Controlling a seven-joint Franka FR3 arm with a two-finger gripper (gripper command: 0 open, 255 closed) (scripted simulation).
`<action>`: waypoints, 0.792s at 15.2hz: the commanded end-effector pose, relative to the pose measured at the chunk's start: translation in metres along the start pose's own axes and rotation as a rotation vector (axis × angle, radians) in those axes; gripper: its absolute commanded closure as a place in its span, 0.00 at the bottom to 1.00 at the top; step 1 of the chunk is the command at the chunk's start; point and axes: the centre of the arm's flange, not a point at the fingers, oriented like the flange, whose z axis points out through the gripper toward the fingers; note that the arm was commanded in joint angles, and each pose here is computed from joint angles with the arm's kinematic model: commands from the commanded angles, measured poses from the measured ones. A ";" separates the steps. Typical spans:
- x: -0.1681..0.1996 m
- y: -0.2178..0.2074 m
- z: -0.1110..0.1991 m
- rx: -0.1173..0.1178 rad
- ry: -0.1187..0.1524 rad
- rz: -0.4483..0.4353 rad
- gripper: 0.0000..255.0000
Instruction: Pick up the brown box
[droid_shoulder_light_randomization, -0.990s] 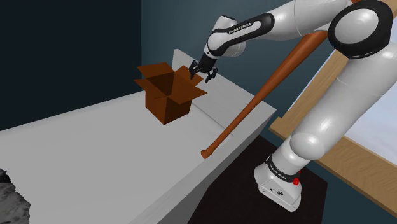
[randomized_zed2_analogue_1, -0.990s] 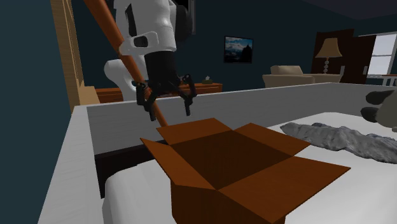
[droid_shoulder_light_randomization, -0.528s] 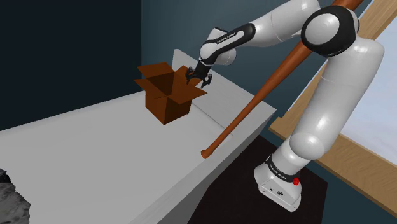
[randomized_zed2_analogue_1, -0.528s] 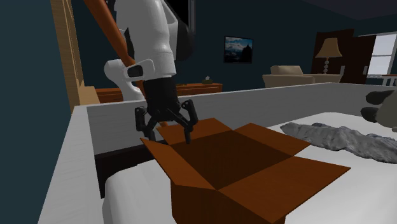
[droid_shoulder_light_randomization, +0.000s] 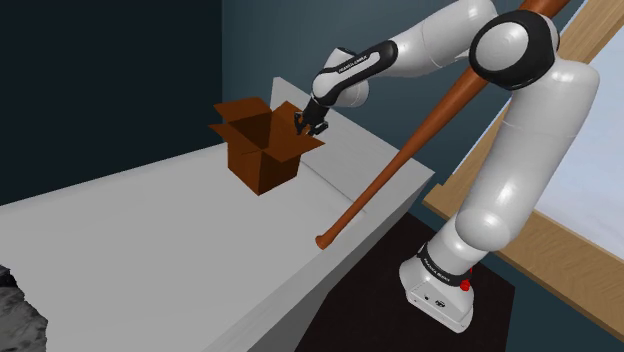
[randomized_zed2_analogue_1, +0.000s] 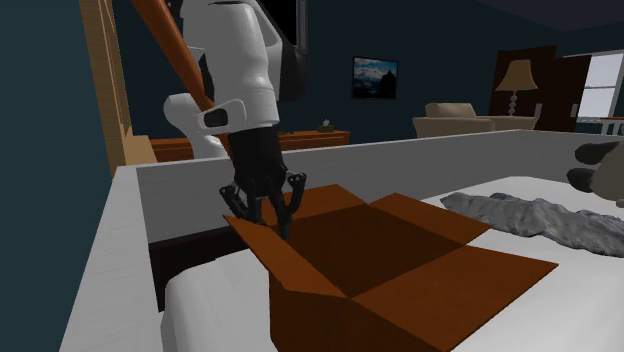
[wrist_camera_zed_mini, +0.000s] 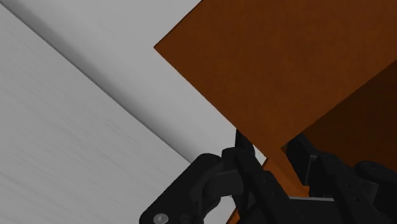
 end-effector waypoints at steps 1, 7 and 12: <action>-0.007 0.008 0.029 -0.030 -0.038 0.007 1.00; -0.006 0.004 0.044 -0.032 -0.037 0.005 1.00; 0.001 0.003 0.000 -0.030 -0.038 0.007 1.00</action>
